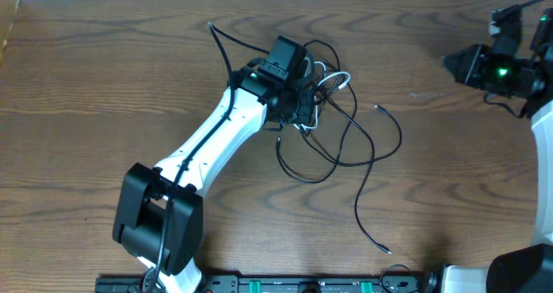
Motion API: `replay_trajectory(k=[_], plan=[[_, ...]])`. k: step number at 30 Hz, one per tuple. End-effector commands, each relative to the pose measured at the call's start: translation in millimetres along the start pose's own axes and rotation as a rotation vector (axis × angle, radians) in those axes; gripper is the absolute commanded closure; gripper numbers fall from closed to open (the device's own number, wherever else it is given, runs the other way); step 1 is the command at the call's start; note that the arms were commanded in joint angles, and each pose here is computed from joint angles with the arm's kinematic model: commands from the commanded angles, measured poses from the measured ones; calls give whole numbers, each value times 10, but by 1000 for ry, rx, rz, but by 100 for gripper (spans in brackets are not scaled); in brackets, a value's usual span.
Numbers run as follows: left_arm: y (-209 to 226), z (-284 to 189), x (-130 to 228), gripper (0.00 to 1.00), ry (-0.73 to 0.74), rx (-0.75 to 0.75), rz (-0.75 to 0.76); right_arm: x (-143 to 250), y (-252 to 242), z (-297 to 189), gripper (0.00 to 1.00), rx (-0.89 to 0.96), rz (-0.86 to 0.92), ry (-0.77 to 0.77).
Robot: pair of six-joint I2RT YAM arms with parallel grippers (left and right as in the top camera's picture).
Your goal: Untangle cables
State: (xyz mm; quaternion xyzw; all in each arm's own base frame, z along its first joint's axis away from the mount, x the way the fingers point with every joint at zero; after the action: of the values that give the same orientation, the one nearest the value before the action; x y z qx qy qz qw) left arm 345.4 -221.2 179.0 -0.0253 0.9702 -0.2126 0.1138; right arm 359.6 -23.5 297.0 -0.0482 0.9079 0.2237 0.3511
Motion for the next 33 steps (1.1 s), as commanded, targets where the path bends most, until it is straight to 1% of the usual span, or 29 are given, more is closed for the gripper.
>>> replay_trajectory(k=[1, 8, 11, 17, 20, 24, 26, 29, 33], plan=[[-242, -323, -68, 92, -5, 210, 43, 17, 276, 47, 88, -115, -138, 15], [-334, -759, -278, 92, -75, 424, -39, 99, 821, 237, 75, -279, -279, 62], [-346, -971, -369, 92, -81, 546, -58, 163, 1104, 337, 66, -343, -334, 91], [-302, -1071, -438, 92, -50, 625, -122, 259, 1426, 461, 57, -417, -415, 123], [-327, -1160, -477, 92, -29, 705, -120, 311, 1525, 564, 51, -449, -481, 137], [-320, -1280, -537, 92, 1, 792, -145, 375, 1561, 725, 48, -511, -584, 147], [-295, -1317, -557, 92, 13, 813, -158, 390, 1559, 786, 46, -548, -617, 141], [-250, -1361, -570, 92, 41, 838, -187, 384, 1576, 899, 39, -619, -698, 100], [-246, -1376, -564, 92, 59, 850, -195, 338, 1596, 947, 36, -654, -766, 44]])
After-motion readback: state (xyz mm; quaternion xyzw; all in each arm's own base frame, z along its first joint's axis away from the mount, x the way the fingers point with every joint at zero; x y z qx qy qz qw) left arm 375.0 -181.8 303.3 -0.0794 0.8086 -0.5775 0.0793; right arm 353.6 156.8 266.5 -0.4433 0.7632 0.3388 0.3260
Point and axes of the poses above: each gripper's point midway between its finger pads, its own z axis out along the fingers, its own y axis along the line the jaws close on, x = y × z, the point moved 7 cm from there along -z, back along the fingers, and after that the axes turned 15 degrees about -z, right-handed, at the moved point
